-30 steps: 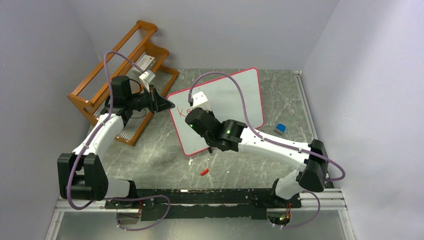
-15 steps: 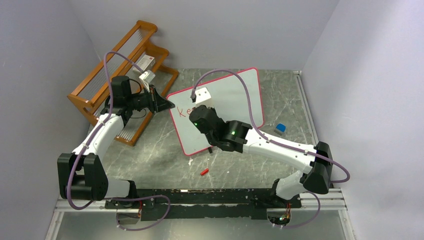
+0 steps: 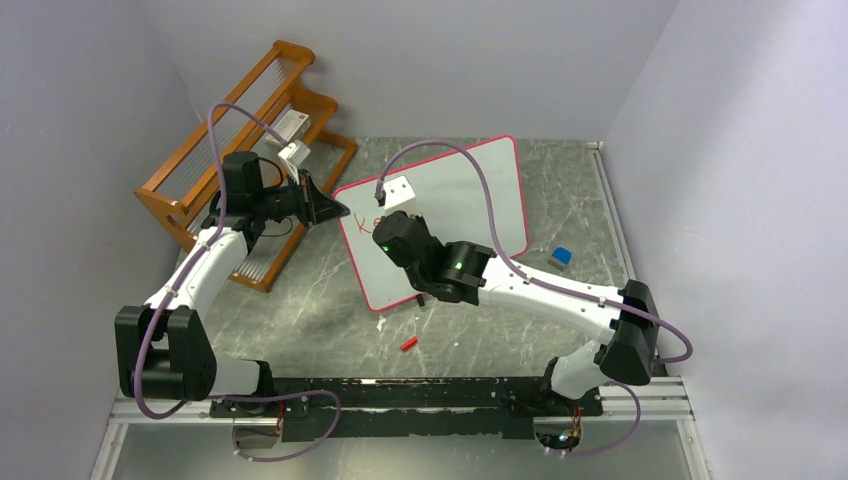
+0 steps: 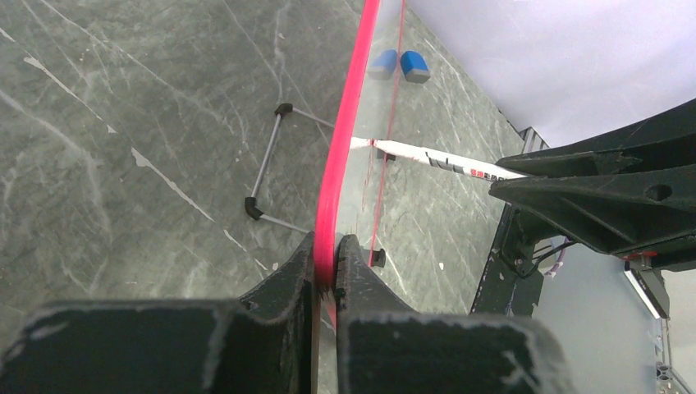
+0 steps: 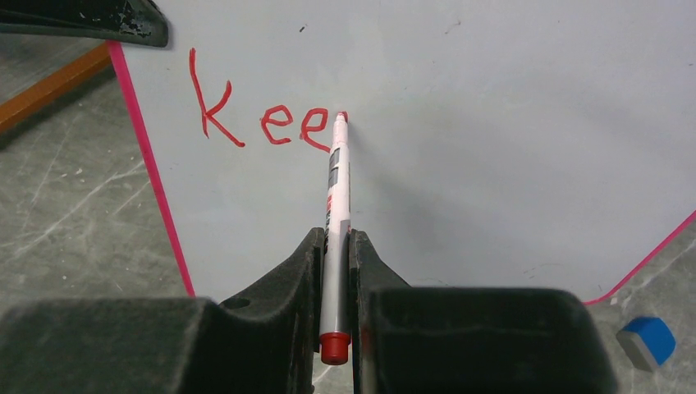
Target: Write a sentence on the whiteboard
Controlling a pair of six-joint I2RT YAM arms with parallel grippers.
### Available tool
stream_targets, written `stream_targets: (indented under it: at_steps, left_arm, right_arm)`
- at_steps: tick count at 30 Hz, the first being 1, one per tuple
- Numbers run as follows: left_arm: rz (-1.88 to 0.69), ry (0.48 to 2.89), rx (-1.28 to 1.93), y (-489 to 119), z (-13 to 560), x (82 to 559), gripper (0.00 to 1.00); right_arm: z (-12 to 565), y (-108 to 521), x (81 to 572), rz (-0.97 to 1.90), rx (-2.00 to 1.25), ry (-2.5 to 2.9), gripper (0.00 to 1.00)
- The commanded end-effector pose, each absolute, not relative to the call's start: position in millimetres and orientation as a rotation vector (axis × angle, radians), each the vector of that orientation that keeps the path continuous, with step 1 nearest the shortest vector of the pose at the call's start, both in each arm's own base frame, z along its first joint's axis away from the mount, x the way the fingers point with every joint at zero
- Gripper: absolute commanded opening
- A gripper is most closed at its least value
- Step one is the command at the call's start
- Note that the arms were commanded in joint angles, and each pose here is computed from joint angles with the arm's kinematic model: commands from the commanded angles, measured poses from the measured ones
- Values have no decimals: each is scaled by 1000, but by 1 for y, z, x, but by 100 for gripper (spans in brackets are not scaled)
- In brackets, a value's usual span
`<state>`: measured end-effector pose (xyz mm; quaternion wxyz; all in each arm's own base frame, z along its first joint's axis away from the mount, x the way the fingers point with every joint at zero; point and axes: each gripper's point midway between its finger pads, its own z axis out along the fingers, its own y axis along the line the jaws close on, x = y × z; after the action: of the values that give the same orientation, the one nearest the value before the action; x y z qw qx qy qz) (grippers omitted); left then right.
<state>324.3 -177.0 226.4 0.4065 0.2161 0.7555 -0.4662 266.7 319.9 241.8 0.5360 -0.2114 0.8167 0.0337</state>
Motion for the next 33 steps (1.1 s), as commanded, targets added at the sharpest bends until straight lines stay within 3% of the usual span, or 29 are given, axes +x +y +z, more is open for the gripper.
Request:
stream_targets:
  at_steps: [1,33]
  left_arm:
    - [-1096,1965,582,-177,200,327,5]
    - [-1094,1966,580,-177,200,327,5]
  right_arm:
    - [245,322,273,75,-483,1940,0]
    - [232,298,269,22,-431,1987,0]
